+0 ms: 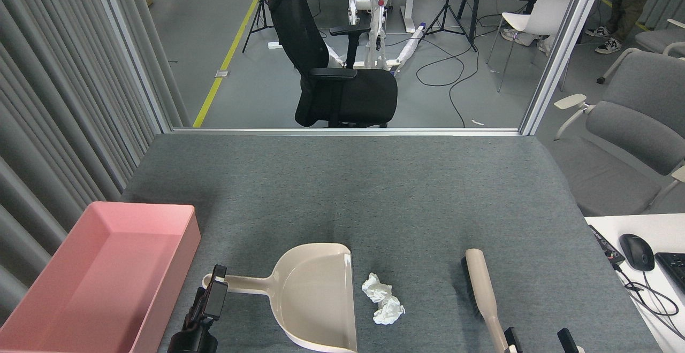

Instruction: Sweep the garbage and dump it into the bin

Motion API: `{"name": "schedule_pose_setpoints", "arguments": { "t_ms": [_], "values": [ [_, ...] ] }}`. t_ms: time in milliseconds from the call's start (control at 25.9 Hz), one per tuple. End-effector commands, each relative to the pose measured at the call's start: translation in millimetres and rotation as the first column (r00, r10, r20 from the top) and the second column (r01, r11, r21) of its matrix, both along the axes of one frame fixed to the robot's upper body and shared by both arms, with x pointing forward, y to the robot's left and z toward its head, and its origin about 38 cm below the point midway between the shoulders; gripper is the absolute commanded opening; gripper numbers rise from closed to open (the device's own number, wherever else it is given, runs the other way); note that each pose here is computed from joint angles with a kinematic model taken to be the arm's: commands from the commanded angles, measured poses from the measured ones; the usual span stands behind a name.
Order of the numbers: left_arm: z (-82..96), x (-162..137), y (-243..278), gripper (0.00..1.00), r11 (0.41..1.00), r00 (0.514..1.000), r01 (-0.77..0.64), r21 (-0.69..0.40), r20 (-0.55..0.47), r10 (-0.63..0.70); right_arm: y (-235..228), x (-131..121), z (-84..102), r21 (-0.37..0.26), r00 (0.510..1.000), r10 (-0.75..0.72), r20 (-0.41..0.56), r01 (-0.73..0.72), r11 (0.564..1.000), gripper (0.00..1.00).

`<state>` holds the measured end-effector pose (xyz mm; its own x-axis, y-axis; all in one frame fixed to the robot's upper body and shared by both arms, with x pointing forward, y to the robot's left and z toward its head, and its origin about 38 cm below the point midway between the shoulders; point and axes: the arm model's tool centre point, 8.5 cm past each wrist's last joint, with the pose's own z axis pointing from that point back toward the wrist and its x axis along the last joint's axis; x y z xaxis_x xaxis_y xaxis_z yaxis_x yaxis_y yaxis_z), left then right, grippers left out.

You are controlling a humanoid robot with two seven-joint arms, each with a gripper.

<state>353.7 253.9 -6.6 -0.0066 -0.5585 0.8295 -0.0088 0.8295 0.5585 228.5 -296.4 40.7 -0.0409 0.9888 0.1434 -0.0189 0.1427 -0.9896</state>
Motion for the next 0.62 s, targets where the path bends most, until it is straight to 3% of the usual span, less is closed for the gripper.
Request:
{"name": "schedule_pose_setpoints", "arguments": {
  "t_ms": [0,270,425,580],
  "values": [
    [-1.1,8,0,1.0,1.0,1.0,0.005,-0.001,0.002,-0.005,1,-1,-0.8,0.002,1.0,0.006,-0.003,-0.006,1.0,0.99],
    [1.5,10,-1,0.99,1.0,1.0,0.006,-0.001,0.012,-0.006,1,-11,-7.3,0.006,1.0,0.0,-0.03,0.0,1.0,0.99],
    [3.4,10,-1,0.91,1.0,1.0,0.004,-0.002,0.021,-0.004,1,-13,-8.3,0.006,0.999,-0.002,-0.035,0.002,1.0,0.99],
    [4.8,10,-2,0.75,1.0,0.999,0.014,0.001,0.032,-0.014,1,-13,-8.3,0.006,0.999,-0.002,-0.035,0.002,1.0,0.99]
  ]
}}
